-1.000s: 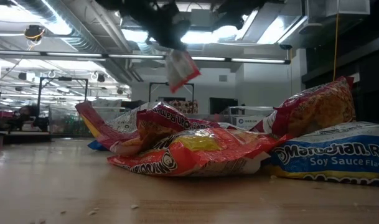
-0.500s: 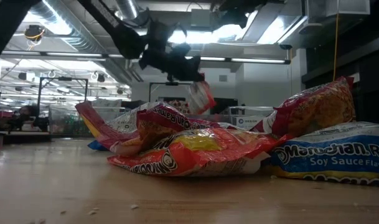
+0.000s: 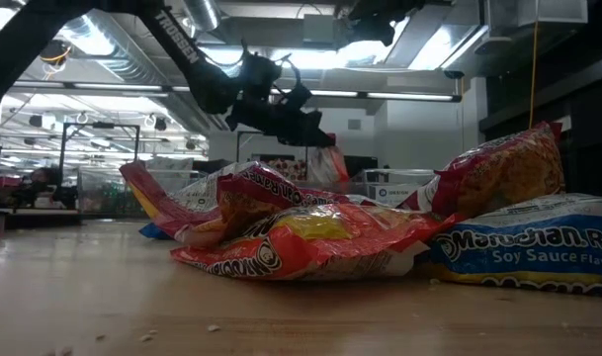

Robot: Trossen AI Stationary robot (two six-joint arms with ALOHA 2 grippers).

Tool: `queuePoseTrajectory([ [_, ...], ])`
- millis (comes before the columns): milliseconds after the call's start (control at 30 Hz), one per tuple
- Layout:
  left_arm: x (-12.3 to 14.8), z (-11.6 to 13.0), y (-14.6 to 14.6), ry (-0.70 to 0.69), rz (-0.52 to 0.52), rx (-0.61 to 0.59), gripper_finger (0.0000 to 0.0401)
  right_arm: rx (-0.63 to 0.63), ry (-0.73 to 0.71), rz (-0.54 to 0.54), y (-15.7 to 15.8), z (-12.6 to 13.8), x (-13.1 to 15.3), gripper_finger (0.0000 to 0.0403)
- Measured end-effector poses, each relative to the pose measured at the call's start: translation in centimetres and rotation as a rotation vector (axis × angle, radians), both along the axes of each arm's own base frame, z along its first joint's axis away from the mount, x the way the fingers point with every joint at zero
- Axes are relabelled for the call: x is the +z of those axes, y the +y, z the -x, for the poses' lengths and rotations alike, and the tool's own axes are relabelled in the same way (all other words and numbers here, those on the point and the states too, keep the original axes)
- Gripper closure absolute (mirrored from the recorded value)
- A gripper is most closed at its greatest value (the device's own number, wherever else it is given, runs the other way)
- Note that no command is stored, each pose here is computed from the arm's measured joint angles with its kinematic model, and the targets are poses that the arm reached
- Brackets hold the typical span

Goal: Sort Maruchan noodles
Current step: Put the orange noodle pack into the black bin

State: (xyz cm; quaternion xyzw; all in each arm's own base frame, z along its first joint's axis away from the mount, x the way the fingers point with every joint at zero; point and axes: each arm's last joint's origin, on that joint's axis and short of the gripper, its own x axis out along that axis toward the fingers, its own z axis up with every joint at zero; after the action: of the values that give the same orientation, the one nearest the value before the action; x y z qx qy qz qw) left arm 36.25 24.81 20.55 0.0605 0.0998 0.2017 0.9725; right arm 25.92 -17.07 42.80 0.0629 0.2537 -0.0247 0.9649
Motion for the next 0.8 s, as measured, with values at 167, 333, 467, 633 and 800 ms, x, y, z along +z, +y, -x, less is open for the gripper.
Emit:
queuePoseTrajectory([
  [167, -1.2, -0.2, 0.1, 0.029, 0.02, -0.003, 0.039, 0.0, 0.008, -0.006, 0.0, 0.0, -0.1, 0.0125],
  [333, -1.5, -0.1, 0.1, 0.069, 0.041, 0.019, 0.0382, 0.002, 0.008, -0.003, 0.0, 0.0, -0.1, 0.0125],
  [467, -1.3, 0.4, -0.1, 0.133, 0.056, 0.04, 0.035, 0.005, 0.011, -0.004, 0.0, 0.1, -0.1, 0.0125],
  [633, -0.5, 1.3, -0.9, 0.273, 0.051, 0.012, 0.0305, 0.026, 0.037, -0.007, 0.2, 0.2, -0.4, 0.0125],
  [800, 0.1, 2.4, -1.7, 0.378, 0.136, 0.027, 0.0275, 0.028, 0.054, -0.015, 0.3, 0.3, -0.5, 0.0125],
])
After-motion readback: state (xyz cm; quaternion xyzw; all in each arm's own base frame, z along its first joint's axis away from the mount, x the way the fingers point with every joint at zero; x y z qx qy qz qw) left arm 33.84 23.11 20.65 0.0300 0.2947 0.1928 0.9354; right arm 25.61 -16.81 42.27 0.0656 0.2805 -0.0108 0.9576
